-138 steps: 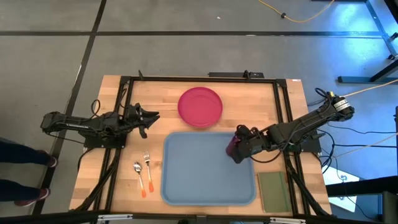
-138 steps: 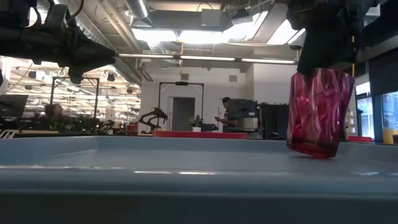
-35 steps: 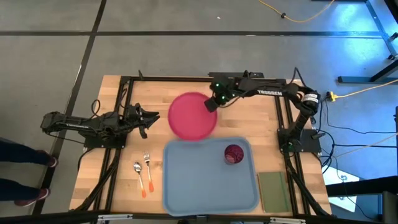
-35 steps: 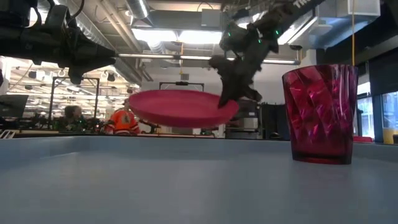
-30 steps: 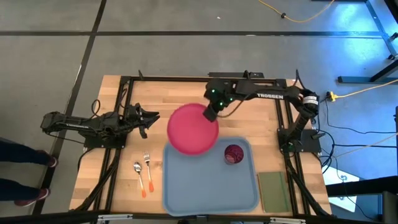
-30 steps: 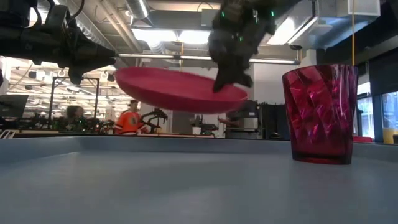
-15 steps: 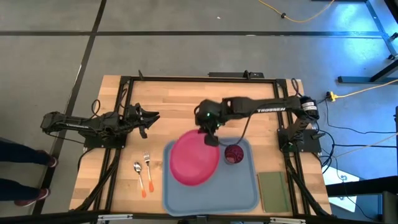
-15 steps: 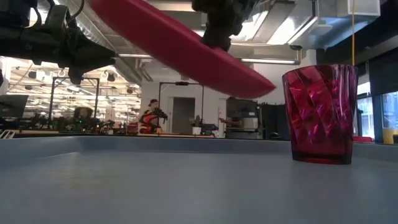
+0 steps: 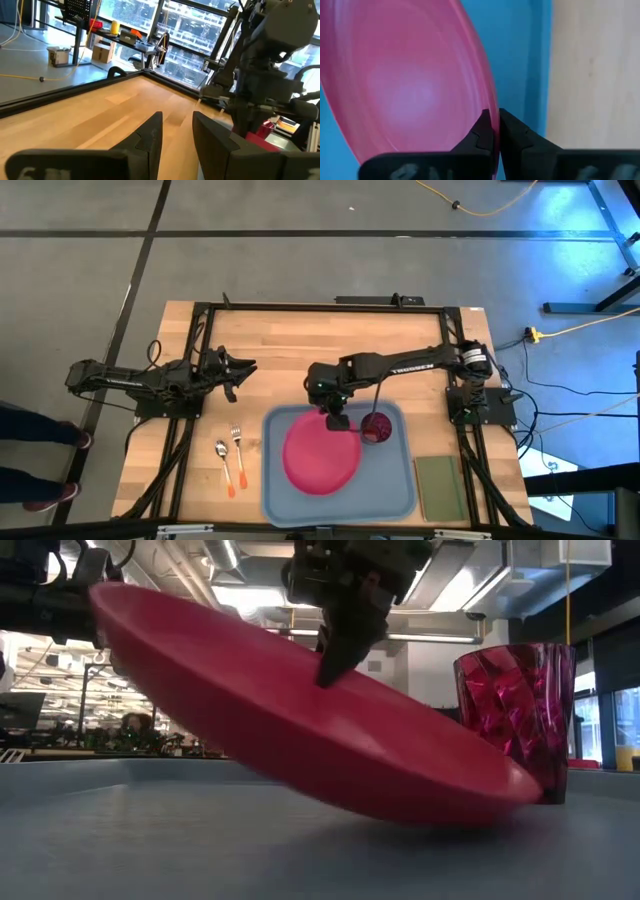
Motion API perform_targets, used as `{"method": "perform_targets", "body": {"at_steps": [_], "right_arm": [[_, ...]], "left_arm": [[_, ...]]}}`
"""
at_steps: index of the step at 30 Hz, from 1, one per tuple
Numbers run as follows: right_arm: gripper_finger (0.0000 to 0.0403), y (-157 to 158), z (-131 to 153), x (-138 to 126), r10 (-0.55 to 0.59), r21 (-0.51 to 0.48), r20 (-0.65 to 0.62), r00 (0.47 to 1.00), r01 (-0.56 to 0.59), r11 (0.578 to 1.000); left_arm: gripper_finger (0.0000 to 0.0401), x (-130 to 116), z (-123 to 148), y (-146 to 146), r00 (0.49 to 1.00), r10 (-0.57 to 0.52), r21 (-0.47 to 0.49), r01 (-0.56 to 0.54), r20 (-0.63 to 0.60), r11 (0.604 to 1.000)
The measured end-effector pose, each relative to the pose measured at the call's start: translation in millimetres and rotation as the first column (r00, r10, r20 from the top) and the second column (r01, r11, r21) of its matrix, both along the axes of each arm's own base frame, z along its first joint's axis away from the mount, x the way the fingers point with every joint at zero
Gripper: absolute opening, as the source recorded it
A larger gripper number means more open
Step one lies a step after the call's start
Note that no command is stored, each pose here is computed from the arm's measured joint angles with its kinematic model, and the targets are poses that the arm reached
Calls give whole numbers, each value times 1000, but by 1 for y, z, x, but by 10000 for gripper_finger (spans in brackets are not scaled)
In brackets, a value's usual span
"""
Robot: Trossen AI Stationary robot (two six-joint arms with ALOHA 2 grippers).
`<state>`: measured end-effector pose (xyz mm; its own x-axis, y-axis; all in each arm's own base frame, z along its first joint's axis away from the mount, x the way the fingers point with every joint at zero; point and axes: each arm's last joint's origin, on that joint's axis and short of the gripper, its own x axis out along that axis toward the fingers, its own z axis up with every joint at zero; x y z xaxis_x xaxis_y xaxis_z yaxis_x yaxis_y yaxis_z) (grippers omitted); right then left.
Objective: Pick and place plate/cup/fork/spoon on tray
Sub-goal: Put the pink plate on the blue tray
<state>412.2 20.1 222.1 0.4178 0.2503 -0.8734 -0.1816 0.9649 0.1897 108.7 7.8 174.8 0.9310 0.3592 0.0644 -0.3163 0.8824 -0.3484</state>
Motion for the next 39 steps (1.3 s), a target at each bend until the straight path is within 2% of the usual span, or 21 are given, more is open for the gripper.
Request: {"method": "perform_targets", "body": {"at_steps": [6,14,28,39], "right_arm": [[15,1,-4,1,21,30,-12,1000,-20,999],[13,1,-25,6,21,39,-69,997,-19,999],[15,8,-28,-2,-53,63,-183,982,66,996],[20,10,-46,-9,-92,78,-231,969,112,991]], "left_arm": [[99,0,0,0,1000,0,0,0,-1,1000],[99,0,0,0,1000,0,0,0,-1,1000],[99,0,0,0,1000,0,0,0,-1,1000],[99,0,0,0,1000,0,0,0,-1,1000]]}}
